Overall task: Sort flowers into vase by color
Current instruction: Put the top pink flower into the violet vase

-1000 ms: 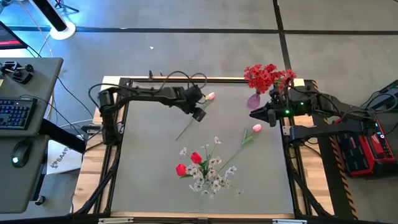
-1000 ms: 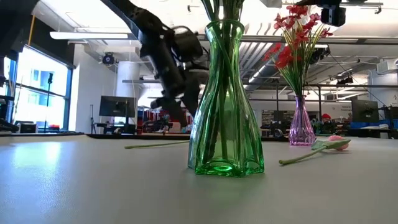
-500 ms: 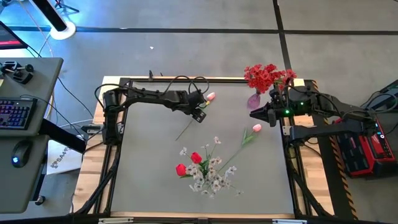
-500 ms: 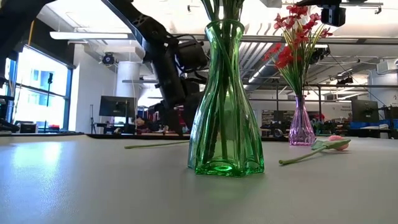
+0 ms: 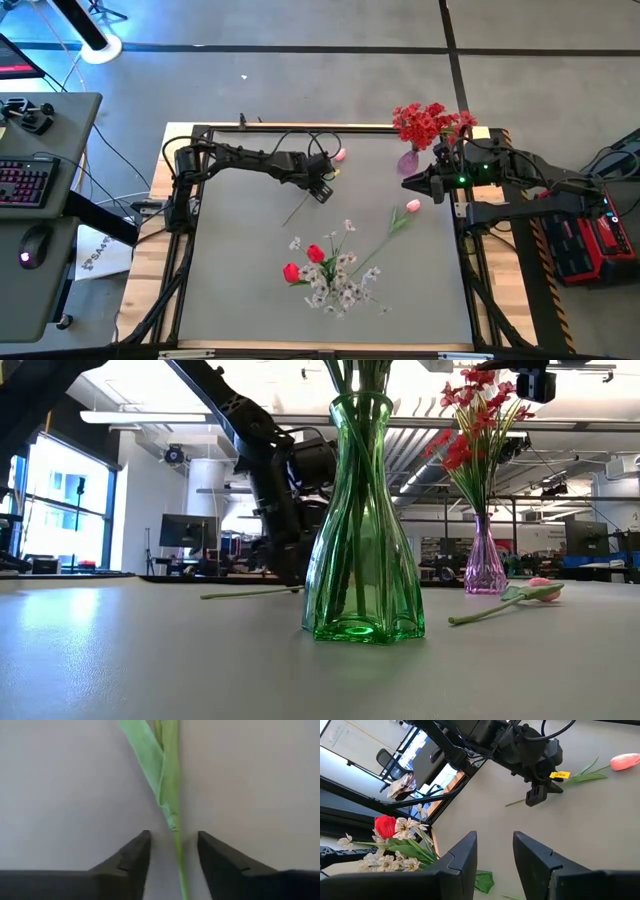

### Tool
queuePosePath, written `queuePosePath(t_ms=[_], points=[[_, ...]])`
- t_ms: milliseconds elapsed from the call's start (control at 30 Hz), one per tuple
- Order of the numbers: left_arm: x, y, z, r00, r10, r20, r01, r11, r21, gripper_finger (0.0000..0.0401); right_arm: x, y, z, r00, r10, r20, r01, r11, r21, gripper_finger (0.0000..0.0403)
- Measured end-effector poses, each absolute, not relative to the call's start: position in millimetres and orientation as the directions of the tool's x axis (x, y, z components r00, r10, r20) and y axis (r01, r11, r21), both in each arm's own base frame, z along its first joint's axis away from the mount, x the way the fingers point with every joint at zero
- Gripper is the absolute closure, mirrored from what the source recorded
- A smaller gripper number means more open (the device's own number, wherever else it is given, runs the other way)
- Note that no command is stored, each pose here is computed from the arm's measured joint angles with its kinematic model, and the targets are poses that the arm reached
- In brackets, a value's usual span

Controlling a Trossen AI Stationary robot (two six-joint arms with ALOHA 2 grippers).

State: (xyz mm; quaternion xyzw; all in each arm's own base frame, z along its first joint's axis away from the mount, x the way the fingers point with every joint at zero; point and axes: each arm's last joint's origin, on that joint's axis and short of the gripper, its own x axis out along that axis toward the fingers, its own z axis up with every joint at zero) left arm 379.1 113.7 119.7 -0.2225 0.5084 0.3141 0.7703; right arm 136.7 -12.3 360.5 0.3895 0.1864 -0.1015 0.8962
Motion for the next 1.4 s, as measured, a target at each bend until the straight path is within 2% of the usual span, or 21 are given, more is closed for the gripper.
queuePosePath(t_ms=[200,267,467,700,933,1100,1267,1400], points=[[378.9,114.3,119.9,0.304,0.209,-0.930,-0.700,0.711,-0.069,0.0366,136.6,-13.0,360.5,0.909,-0.059,-0.414,0.341,0.676,0.654,0.0288],[377.5,117.9,121.8,0.321,0.162,-0.933,-0.692,0.712,-0.115,0.0391,136.6,-13.0,360.5,0.909,-0.059,-0.414,0.341,0.675,0.654,0.0288],[367.5,117.9,149.1,0.359,0.115,-0.926,-0.678,0.714,-0.174,0.0397,136.5,-12.9,360.6,0.909,-0.059,-0.413,0.345,0.662,0.665,0.0288],[355.7,119.3,225.2,0.566,0.213,-0.796,-0.602,0.767,-0.222,0.0400,136.6,-13.0,360.6,0.909,-0.058,-0.413,0.345,0.660,0.667,0.0288],[337.6,107.8,302.8,0.790,0.278,-0.546,-0.452,0.866,-0.213,0.0400,137.1,-13.2,361.8,0.914,-0.066,-0.401,0.340,0.663,0.667,0.0288],[335.5,104.5,340.5,0.925,0.233,-0.301,-0.307,0.924,-0.229,0.0401,142.0,-13.8,376.1,0.965,-0.074,-0.253,0.226,0.725,0.650,0.0288],[349.5,105.9,345.1,0.980,0.140,-0.142,-0.172,0.952,-0.251,0.0401,145.3,-14.4,395.5,0.995,-0.089,-0.051,0.102,0.795,0.599,0.0288],[356.1,100.0,359.7,0.996,0.080,0.044,-0.068,0.973,-0.221,0.0401,144.7,-10.7,401.8,0.999,-0.052,0.011,0.037,0.835,0.550,0.0288]])
